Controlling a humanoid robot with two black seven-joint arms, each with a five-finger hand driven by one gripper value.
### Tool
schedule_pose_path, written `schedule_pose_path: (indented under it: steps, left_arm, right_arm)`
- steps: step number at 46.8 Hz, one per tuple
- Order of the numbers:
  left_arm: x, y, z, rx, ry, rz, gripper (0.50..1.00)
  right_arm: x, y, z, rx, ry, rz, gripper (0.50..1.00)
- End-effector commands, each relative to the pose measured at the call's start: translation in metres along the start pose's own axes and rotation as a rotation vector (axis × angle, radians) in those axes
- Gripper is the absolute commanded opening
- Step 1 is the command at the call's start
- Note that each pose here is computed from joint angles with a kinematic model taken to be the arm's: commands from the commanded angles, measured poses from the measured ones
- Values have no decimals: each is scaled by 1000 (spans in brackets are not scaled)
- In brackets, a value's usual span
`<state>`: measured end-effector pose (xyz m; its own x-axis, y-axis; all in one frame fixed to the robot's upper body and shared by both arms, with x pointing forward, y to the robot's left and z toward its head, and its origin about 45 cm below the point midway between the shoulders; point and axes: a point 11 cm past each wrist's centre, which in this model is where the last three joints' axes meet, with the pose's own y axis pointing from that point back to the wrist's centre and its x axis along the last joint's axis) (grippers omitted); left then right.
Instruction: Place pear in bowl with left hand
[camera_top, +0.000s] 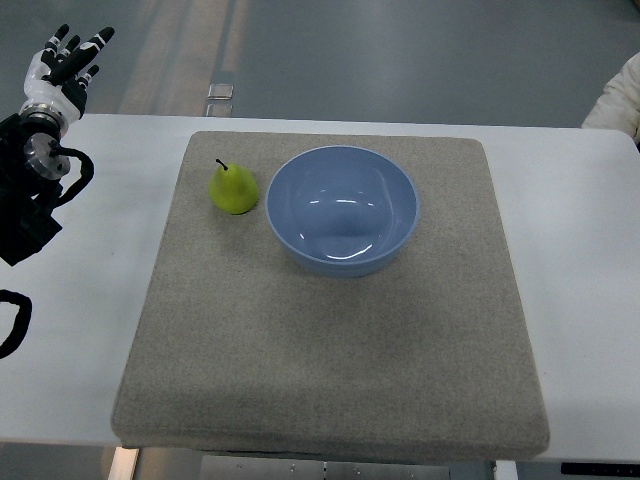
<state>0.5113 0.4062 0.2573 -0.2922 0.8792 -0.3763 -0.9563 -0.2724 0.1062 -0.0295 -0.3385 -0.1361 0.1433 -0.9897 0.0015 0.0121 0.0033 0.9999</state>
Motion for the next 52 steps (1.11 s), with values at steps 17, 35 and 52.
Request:
schedule_pose_path:
  steps: [17, 35, 52]
  left_arm:
    - [3, 0, 1, -7, -1, 5, 992]
    - [3, 1, -1, -4, 6, 7, 992]
    - [10, 0, 5, -13, -3, 19, 992]
  right_arm:
    - [0, 0, 0, 0, 0, 0, 926]
    - [0, 0, 0, 0, 0, 0, 926]
    - [0, 0, 0, 0, 0, 0, 926]
